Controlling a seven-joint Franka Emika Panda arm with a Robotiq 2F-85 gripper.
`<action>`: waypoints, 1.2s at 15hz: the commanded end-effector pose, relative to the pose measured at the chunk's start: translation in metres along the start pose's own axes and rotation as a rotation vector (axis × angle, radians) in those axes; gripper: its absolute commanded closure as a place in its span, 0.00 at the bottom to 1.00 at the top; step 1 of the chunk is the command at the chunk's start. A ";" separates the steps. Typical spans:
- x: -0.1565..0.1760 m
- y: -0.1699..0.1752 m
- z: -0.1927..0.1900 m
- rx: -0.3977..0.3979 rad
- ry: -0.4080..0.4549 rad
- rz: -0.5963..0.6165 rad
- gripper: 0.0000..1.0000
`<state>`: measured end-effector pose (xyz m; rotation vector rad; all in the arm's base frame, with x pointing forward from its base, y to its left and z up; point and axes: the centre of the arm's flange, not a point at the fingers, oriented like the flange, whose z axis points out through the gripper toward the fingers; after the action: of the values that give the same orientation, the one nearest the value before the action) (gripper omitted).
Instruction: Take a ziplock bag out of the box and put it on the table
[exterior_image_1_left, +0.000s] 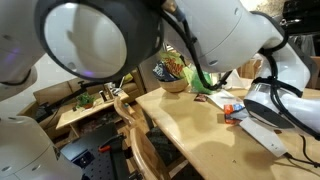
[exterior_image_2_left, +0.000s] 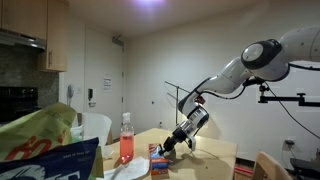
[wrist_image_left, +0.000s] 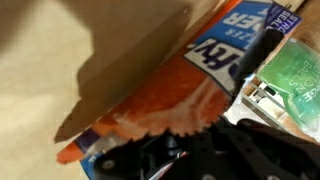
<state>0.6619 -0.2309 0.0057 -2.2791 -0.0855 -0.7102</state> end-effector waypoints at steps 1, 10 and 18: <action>-0.009 -0.060 -0.017 -0.107 -0.021 -0.170 1.00; -0.034 -0.158 -0.048 -0.463 -0.111 -0.541 1.00; -0.035 -0.241 -0.115 -0.866 -0.302 -0.745 1.00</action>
<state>0.5583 -0.1361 0.1754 -3.0837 -0.8709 -0.8814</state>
